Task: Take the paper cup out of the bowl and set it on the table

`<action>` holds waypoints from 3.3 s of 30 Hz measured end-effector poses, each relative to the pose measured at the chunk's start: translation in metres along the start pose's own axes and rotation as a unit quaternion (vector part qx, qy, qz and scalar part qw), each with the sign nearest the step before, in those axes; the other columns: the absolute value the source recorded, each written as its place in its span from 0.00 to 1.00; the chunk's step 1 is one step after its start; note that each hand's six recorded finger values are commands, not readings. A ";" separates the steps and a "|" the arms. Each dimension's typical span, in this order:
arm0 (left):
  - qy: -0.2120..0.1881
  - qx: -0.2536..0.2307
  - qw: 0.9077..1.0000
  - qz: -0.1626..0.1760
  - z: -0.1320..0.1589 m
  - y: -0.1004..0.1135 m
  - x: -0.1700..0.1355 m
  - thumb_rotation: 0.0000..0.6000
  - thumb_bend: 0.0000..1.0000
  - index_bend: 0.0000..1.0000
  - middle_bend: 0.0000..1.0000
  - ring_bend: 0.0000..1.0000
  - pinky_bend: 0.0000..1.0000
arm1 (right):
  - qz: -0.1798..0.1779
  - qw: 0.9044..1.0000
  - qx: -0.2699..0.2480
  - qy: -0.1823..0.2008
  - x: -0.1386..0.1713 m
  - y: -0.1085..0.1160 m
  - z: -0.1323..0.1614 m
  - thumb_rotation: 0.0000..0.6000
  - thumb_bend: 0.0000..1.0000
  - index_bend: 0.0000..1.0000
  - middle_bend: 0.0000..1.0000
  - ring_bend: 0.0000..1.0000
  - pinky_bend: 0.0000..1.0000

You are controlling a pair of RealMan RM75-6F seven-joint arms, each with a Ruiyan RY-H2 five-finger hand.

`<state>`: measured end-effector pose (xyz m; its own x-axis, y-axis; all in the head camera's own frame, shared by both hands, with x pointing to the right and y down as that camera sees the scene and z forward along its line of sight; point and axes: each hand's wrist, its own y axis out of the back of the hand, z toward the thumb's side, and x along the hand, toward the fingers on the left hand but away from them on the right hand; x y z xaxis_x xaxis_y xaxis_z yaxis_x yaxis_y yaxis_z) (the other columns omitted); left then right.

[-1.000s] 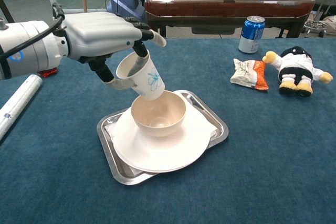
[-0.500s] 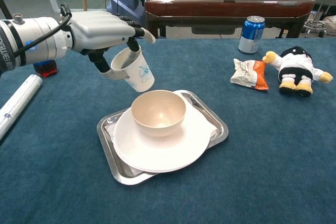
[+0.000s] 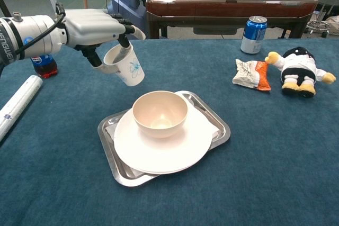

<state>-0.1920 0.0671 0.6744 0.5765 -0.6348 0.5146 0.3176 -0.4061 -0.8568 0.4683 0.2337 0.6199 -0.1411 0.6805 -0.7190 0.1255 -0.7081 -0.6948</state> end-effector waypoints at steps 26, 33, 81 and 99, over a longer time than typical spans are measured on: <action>0.008 -0.013 0.999 -0.030 -0.008 -0.055 -0.004 1.00 0.32 0.59 0.10 0.00 0.00 | 0.016 1.000 0.008 0.009 -0.002 -0.007 0.004 1.00 0.20 0.00 0.00 0.00 0.00; -0.008 -0.008 0.999 -0.031 0.007 -0.053 -0.006 1.00 0.32 0.52 0.10 0.00 0.00 | 0.017 1.000 0.010 0.008 -0.003 -0.008 0.004 1.00 0.20 0.00 0.00 0.00 0.00; 0.149 -0.088 0.982 0.074 -0.059 0.011 -0.170 1.00 0.32 0.22 0.00 0.00 0.00 | -0.008 0.998 0.039 0.051 0.017 -0.007 0.028 1.00 0.21 0.00 0.00 0.00 0.00; 0.254 -0.146 0.953 0.083 -0.093 -0.045 -0.260 1.00 0.32 0.21 0.00 0.00 0.00 | -0.025 0.996 0.054 0.069 0.029 -0.011 0.039 1.00 0.21 0.00 0.00 0.00 0.00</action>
<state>-0.4261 0.1898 0.5823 0.1385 -0.9121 0.3858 -0.0119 -0.3911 -0.9203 0.4242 0.2537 0.6075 -0.0075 0.7290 -0.6845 0.0141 -0.6843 -0.7290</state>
